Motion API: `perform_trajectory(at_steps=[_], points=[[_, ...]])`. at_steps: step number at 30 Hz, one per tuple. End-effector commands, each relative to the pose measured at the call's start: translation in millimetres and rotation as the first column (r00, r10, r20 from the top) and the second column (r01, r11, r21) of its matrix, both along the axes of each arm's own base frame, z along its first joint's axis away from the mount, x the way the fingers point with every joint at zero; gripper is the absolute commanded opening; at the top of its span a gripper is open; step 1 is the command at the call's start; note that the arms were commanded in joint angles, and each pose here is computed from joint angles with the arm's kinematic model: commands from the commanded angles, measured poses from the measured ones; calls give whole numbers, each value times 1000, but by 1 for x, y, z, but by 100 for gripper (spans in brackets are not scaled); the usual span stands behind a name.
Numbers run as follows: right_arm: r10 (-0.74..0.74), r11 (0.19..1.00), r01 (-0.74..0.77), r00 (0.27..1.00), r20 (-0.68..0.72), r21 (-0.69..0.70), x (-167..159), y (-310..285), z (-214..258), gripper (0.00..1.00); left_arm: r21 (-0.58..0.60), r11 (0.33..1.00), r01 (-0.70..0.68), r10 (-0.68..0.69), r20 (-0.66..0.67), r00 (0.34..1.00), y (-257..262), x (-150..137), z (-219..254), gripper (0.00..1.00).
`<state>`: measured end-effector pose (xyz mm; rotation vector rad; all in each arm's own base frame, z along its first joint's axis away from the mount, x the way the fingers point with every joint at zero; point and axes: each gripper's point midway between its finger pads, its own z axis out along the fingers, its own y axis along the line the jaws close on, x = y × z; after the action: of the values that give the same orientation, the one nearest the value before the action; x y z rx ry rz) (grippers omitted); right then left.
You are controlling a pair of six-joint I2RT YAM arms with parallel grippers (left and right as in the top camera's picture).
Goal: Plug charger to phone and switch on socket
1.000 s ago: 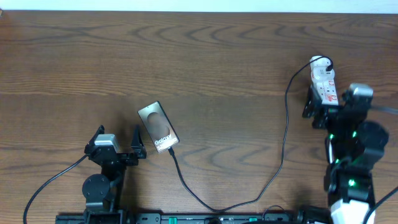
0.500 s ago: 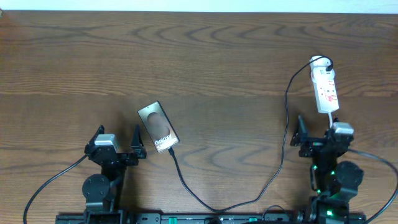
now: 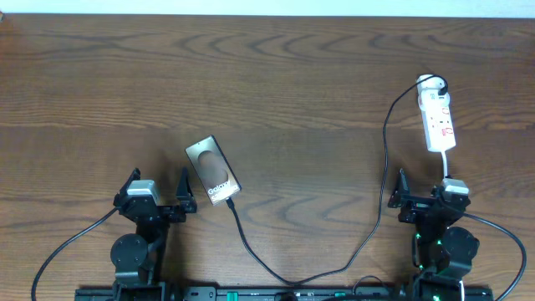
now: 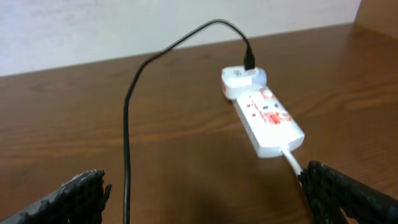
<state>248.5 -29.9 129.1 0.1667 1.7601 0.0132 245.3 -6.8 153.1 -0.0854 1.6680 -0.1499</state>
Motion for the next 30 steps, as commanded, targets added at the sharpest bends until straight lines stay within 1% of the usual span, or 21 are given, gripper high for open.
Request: perform_trajectory(at_steps=[1, 6, 30], points=[[-15, 1000, 15, 999, 52, -3, -2, -1, 12, 99, 7, 1000, 11, -10, -46, 999, -1, -1, -13, 98], [-13, 1000, 15, 992, 128, -16, -4, -1, 29, 99, 7, 1000, 11, -10, -46, 999, -1, -1, -13, 98], [-10, 1000, 12, 992, 127, -16, -4, 0, 29, 99, 7, 1000, 11, -10, -46, 999, -1, -1, -13, 98]])
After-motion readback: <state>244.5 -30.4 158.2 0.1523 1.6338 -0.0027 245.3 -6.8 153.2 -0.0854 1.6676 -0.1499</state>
